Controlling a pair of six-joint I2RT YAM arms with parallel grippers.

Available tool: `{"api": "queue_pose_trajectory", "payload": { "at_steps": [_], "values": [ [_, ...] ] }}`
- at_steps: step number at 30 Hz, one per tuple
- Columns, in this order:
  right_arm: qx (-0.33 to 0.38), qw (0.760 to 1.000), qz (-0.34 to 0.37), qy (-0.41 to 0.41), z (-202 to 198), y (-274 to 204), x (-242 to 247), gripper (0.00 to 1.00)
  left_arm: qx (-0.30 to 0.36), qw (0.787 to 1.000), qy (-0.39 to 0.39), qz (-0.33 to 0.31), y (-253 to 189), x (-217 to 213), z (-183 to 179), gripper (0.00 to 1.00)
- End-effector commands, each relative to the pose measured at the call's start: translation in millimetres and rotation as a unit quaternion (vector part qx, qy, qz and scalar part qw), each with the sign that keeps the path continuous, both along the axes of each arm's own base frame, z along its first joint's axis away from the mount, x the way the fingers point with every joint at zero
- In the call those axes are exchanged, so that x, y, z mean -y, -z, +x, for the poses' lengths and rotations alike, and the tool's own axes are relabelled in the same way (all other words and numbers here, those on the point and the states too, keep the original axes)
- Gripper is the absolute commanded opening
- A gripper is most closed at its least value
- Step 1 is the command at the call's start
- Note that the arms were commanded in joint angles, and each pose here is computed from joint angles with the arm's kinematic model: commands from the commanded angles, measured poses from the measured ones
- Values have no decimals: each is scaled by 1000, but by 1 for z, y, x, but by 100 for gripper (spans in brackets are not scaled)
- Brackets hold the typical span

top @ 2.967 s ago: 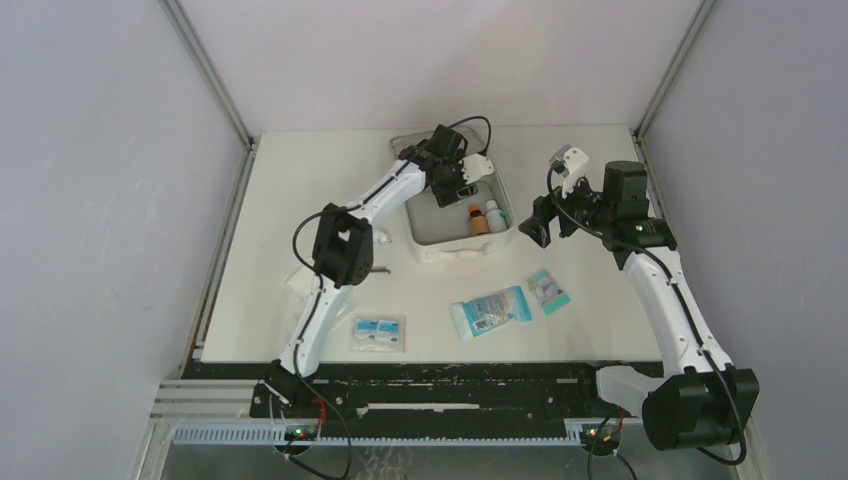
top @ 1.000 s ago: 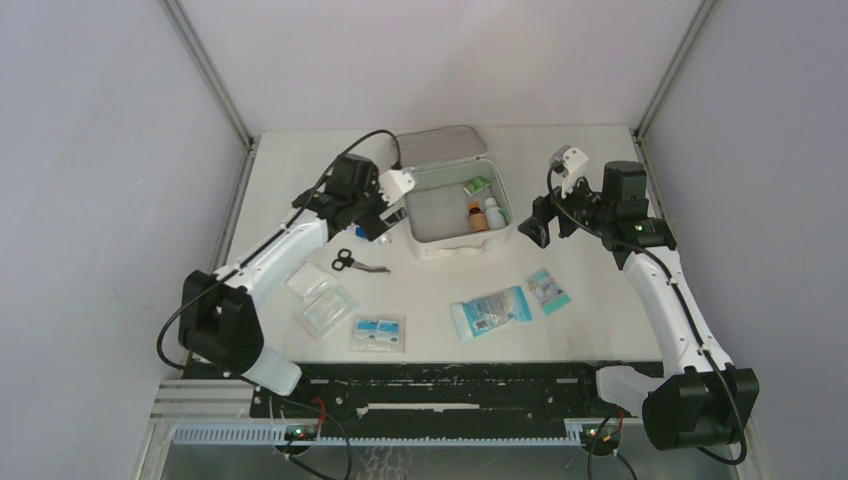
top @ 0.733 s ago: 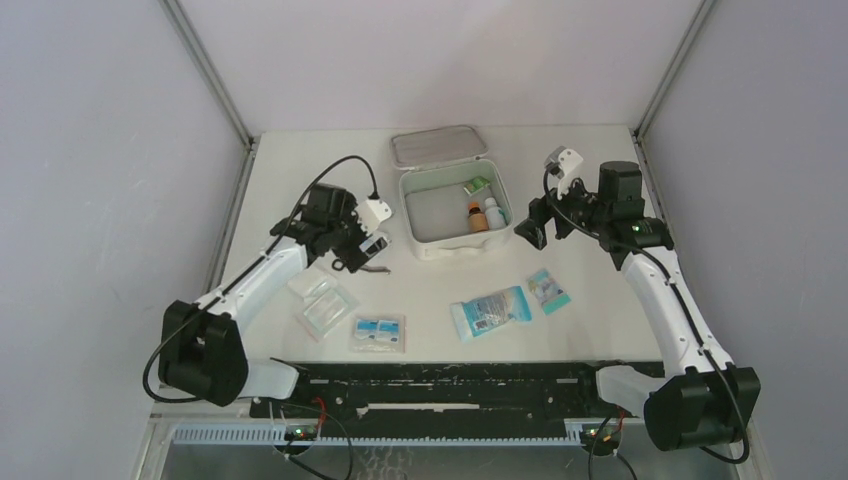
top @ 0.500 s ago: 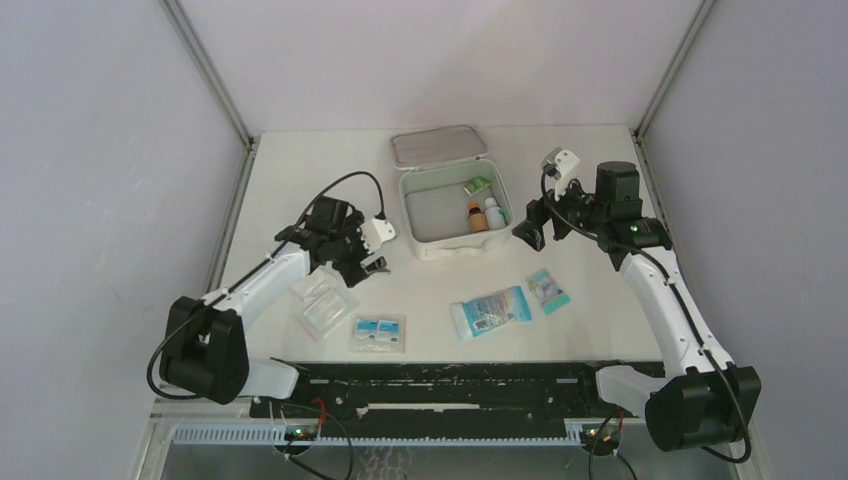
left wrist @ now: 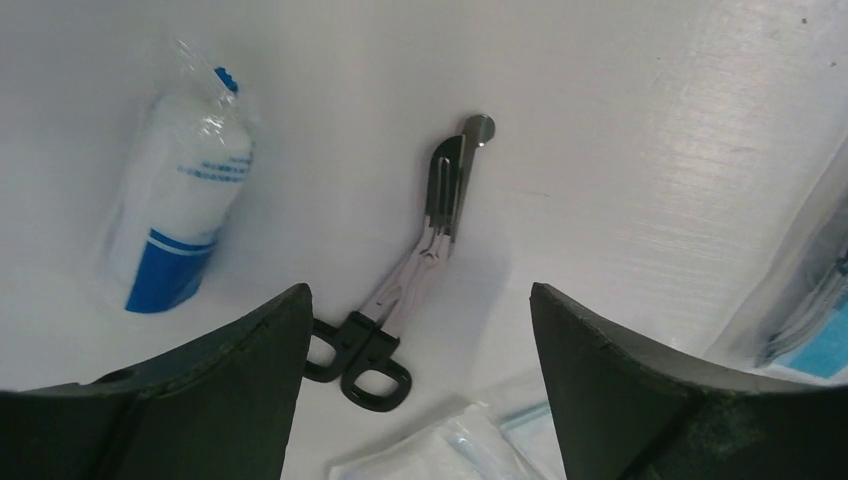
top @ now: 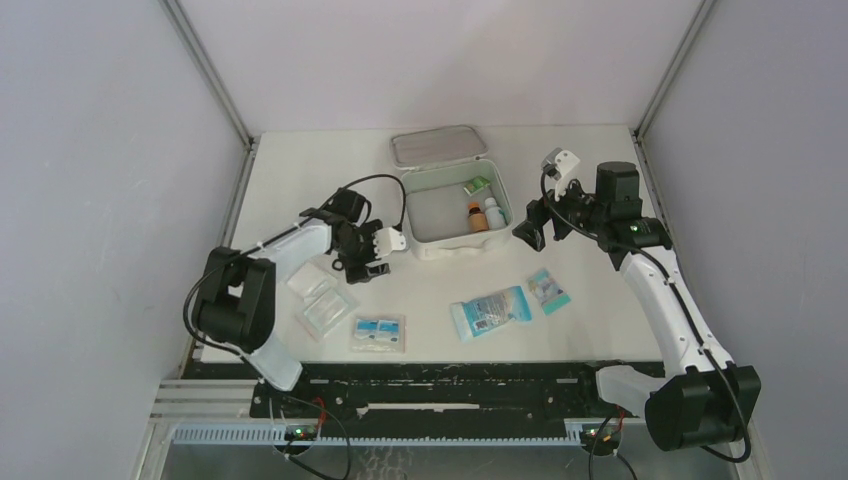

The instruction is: Organize the medicine kit

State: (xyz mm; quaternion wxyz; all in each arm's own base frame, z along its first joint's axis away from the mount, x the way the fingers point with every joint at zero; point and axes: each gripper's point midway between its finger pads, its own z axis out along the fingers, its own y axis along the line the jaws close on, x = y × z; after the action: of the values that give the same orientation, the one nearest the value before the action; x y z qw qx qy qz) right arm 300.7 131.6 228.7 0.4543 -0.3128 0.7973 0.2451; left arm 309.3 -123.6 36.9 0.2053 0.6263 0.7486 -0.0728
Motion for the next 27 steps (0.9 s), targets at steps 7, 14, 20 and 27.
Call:
{"api": "queue_pose_trajectory", "payload": {
  "at_steps": [7,14,20,27],
  "values": [
    [26,1000,-11,3,10,-11,2,92,-34,997,74,17,-8,9,24,76],
    [23,1000,-16,5,12,-8,3,91,-53,995,84,20,-4,11,23,71],
    [23,1000,-18,6,13,-7,4,91,-55,994,89,28,2,11,21,64],
    [21,1000,-20,7,13,-6,4,91,-45,992,105,56,8,14,18,57]
  ]
}}
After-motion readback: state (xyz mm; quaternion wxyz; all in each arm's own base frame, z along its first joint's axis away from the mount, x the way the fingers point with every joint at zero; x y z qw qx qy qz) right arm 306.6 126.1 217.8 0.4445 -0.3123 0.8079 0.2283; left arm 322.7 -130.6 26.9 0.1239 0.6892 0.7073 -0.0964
